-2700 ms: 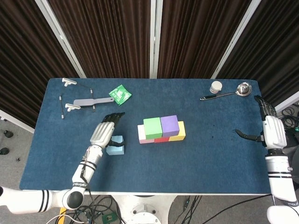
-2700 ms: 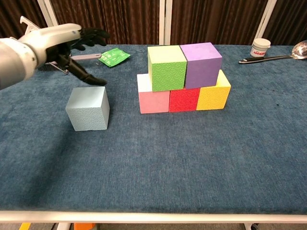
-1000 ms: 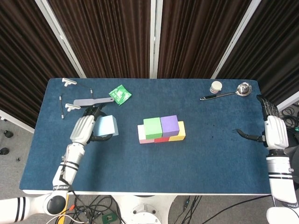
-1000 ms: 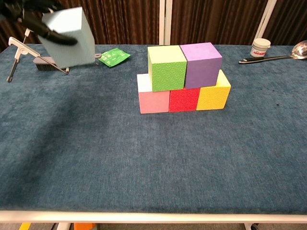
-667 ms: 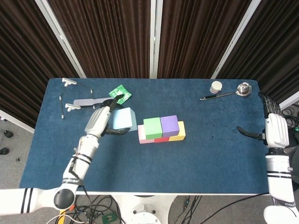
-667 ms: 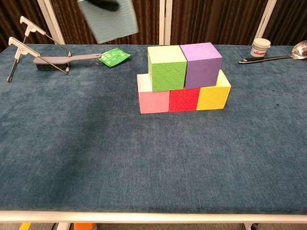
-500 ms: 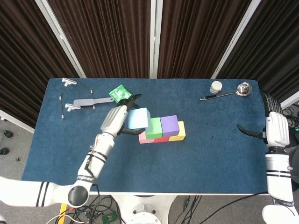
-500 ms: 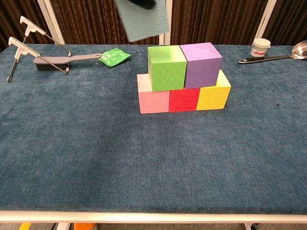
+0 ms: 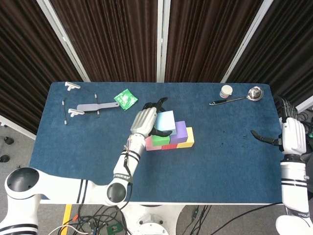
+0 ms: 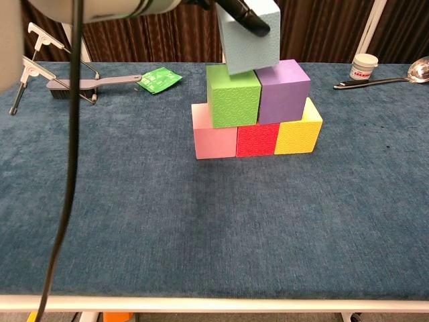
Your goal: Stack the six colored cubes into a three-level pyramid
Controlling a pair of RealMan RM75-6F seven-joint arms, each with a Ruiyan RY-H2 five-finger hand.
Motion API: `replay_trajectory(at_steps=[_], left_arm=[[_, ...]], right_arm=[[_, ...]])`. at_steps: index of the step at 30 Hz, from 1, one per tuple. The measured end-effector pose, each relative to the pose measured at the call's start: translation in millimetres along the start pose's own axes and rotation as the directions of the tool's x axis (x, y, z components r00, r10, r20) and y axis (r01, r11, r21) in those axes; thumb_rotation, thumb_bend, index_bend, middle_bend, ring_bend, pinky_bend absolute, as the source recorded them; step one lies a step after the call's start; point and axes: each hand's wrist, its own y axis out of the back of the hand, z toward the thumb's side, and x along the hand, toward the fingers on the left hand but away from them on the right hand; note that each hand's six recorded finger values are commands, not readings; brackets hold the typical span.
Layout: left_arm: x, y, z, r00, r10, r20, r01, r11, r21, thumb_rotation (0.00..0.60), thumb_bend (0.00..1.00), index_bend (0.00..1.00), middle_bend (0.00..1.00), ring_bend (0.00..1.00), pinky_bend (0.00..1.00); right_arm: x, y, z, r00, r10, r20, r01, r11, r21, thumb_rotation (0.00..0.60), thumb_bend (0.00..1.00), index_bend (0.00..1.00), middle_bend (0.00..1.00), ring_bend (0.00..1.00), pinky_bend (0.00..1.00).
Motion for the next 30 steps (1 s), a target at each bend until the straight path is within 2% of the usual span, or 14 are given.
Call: replay_trajectory(at_steps=[7, 11, 17, 27, 30], left_arm=[[2, -8, -1, 1.0, -0.024, -0.011, 0.024, 1.0, 0.001, 0.6, 0.23, 0.08, 0.5, 0.12, 0.0], [1, -11, 1, 0.999, -0.043, 0.003, 0.043, 0.999, 0.005, 0.6, 0.21, 0.07, 0.37, 0.09, 0.0], [0, -7, 3, 0.999, -0.036, 0.027, 0.036, 0.999, -0.004, 0.6, 0.21, 0.07, 0.19, 0.02, 0.0], [-4, -1, -2, 0.999, -0.032, 0.031, 0.033, 0.999, -0.02, 0.6, 0.2, 0.07, 0.18, 0.01, 0.0], [-8, 8, 1, 0.999, -0.022, 0.048, 0.023, 0.999, -0.035, 0.6, 0.2, 0.07, 0.18, 0.01, 0.0]], right_arm=[[0, 1, -9, 1.0, 0.002, 0.007, -0.002, 1.0, -0.004, 0.6, 0.0, 0.0, 0.04, 0.0, 0.0], [0, 0, -12, 1.0, 0.006, 0.013, -0.006, 1.0, -0.005, 0.6, 0.0, 0.0, 0.03, 0.0, 0.0], [0, 0, -15, 1.0, 0.01, 0.022, -0.01, 1.0, -0.008, 0.6, 0.0, 0.0, 0.03, 0.0, 0.0], [-1, -1, -14, 1.0, 0.017, 0.018, -0.017, 1.0, -0.009, 0.6, 0.0, 0.0, 0.03, 0.0, 0.0], [-1, -1, -12, 1.0, 0.019, 0.008, -0.019, 1.0, -0.01, 0.6, 0.0, 0.0, 0.03, 0.0, 0.0]])
